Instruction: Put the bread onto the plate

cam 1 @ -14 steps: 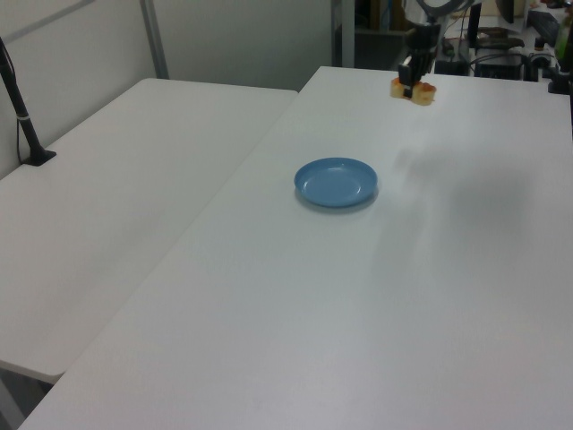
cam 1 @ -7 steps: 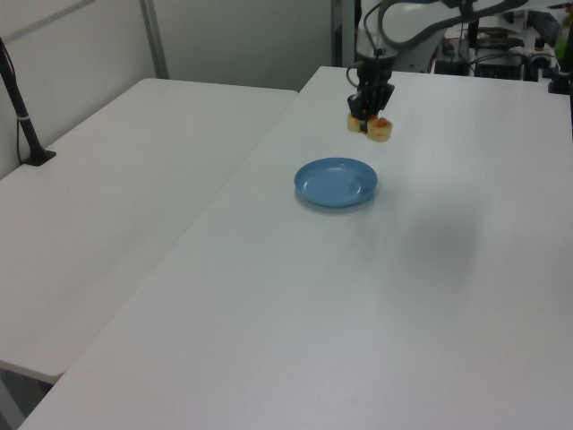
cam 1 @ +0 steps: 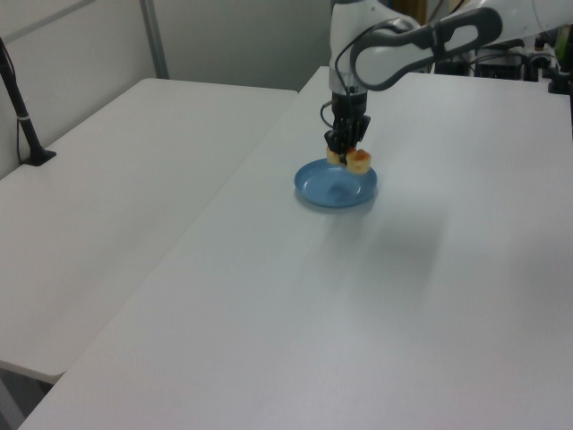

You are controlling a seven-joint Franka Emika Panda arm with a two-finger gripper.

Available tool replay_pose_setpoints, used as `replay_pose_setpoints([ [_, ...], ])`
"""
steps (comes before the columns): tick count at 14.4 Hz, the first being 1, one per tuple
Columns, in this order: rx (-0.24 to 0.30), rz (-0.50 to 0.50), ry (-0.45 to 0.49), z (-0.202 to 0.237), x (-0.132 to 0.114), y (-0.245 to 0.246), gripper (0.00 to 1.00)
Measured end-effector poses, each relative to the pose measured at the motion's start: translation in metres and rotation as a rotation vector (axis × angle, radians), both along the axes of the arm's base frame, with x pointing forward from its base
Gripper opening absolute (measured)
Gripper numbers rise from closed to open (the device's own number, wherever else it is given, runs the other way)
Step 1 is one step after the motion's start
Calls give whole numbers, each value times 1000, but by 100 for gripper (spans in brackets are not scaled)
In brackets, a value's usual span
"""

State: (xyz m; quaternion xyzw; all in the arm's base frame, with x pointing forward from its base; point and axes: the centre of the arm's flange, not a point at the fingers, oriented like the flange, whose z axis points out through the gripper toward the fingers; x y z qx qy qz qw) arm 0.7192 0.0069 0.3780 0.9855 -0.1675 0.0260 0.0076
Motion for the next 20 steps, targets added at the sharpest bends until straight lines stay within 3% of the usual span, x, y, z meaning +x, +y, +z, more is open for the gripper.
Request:
replay_pose_setpoints([
  [7, -20, 18, -19, -45, 17, 10, 14],
  [8, -21, 17, -17, -47, 17, 10, 21],
  [9, -27, 13, -18, -46, 17, 10, 36],
  [12, -66, -3, -25, -43, 18, 8, 64],
  [14, -69, -18, -50, -29, 21, 5, 91],
  [15, -68, -23, -65, -18, 22, 2, 99],
  [20, -47, -74, -109, 83, 2, -26, 100],
])
